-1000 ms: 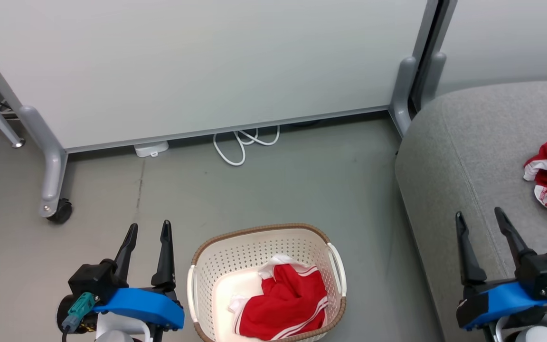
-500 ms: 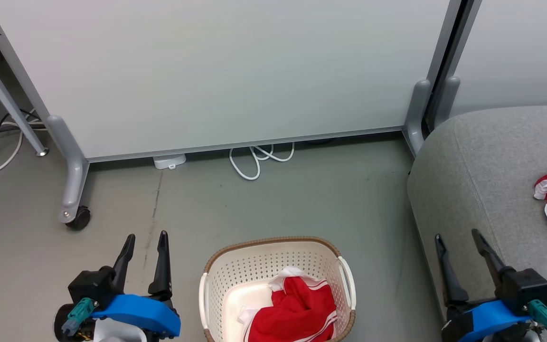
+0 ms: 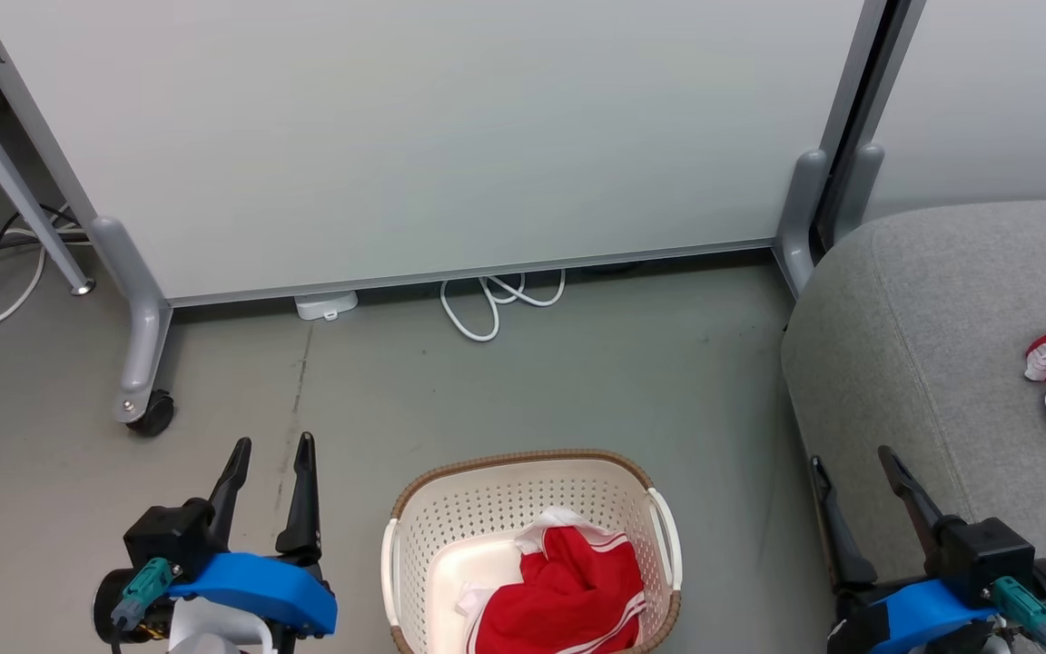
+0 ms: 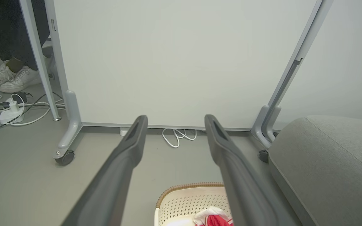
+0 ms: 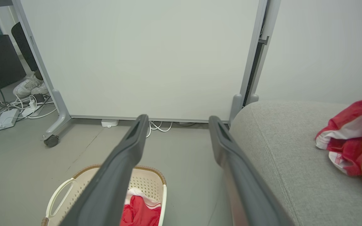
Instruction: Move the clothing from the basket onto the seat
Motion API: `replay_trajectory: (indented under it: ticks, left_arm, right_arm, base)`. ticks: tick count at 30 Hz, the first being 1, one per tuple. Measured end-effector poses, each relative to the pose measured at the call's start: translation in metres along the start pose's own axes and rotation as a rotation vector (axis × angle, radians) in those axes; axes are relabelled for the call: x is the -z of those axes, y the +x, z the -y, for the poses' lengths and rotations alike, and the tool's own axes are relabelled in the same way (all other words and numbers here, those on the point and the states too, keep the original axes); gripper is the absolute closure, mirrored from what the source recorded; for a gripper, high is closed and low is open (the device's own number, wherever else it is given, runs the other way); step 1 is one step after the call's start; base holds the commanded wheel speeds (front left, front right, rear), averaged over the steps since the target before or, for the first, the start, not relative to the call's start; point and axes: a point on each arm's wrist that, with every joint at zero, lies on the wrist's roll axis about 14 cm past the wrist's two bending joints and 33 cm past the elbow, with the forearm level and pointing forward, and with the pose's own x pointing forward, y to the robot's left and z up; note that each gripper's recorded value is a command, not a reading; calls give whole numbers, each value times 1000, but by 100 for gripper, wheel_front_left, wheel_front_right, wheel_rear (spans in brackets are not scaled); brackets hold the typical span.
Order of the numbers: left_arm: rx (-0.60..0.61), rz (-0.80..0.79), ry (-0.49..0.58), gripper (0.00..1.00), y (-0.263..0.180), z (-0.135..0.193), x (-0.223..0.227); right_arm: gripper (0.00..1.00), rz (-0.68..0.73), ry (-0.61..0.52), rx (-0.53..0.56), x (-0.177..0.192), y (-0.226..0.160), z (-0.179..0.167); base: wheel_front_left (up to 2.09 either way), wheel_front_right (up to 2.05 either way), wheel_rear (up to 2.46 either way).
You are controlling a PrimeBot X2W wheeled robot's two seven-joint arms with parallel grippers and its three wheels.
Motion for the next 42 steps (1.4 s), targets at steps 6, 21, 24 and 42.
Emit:
replay_trajectory:
  ticks: [6, 21, 24, 42]
  left_arm:
    - [9, -7, -2, 0, 2, 3, 2]
    - [56, -87, 8, 0, 24, 15, 28]
    - [78, -120, 16, 0, 35, 20, 39]
    - [287, -418, 29, 0, 113, 69, 165]
  right_arm:
    - [0, -1, 6, 1, 0, 0, 0]
    - [0, -34, 8, 13, 11, 11, 6]
    - [0, -36, 0, 10, 12, 20, 6]
    - [0, -76, -22, 13, 52, 81, 25]
  base:
    - [0, 0, 0]
    - [0, 0, 0]
    - [0, 0, 0]
    - [0, 0, 0]
